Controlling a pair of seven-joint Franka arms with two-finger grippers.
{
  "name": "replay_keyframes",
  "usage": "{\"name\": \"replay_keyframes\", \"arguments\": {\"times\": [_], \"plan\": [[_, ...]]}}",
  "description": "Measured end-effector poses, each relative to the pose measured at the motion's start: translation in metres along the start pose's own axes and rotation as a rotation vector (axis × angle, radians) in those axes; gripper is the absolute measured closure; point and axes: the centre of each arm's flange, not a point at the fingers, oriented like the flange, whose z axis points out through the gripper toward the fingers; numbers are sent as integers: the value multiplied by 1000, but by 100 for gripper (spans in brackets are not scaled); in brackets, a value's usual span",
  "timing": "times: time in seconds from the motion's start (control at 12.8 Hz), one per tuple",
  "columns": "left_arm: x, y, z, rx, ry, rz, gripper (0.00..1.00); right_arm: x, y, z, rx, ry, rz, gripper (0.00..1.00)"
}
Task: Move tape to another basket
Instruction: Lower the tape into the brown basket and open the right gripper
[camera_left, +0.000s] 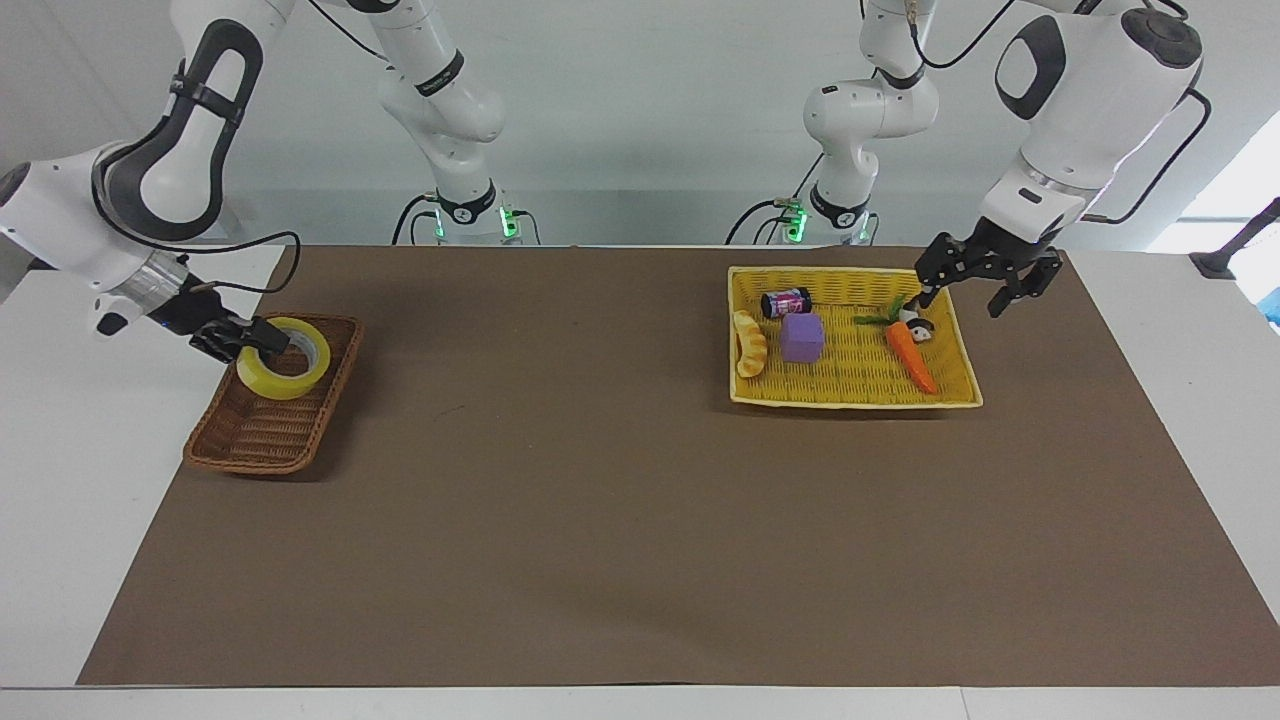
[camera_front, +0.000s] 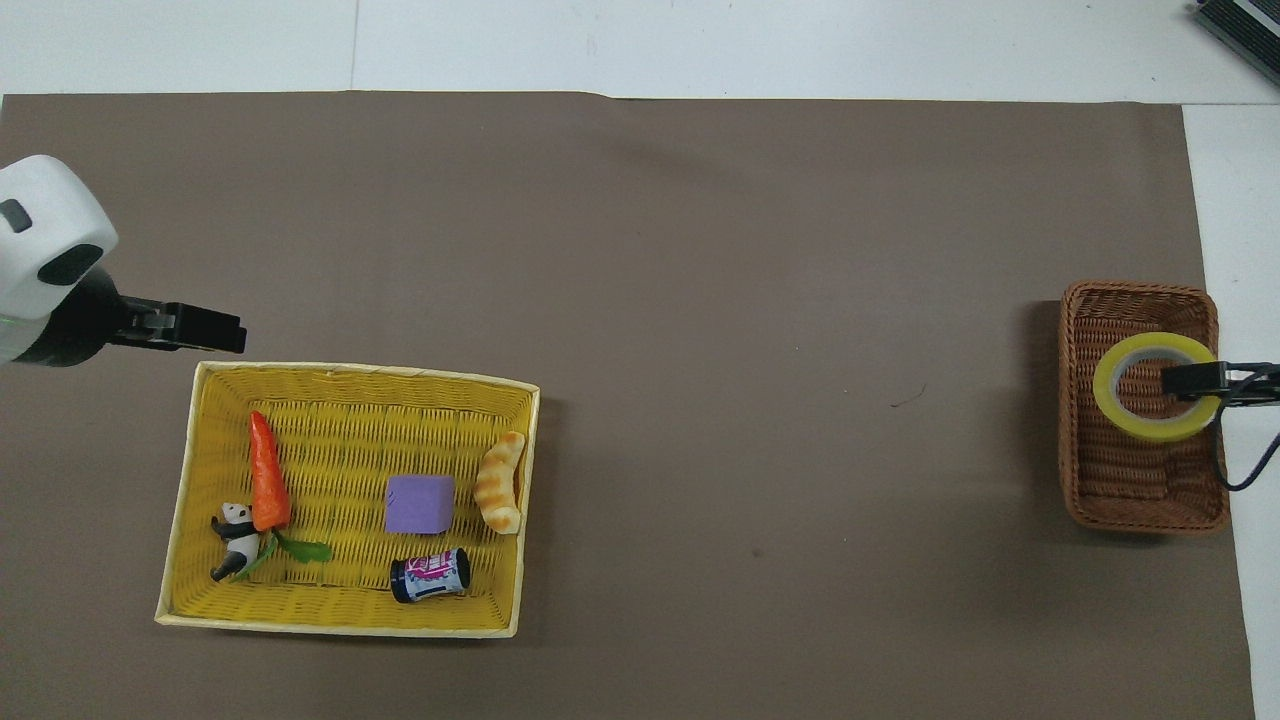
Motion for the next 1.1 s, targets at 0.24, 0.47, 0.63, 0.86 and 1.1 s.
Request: {"name": "replay_keyframes", "arguments": {"times": [0.24, 0.47, 0.63, 0.86, 1.1], "plan": [[-2, -3, -30, 54, -63, 29, 0, 0, 27, 16, 44, -3, 2, 98], [8, -5, -35, 60, -78, 35, 0, -1, 43, 34, 76, -19, 20, 98], [11, -6, -31, 58, -84, 36, 0, 0, 42, 38, 79, -24, -11, 98], [11, -6, -31, 57, -85, 36, 0, -1, 49, 52, 85, -37, -42, 95], [11, -7, -31, 58, -85, 34, 0, 0, 51, 57, 87, -43, -40, 74]]}}
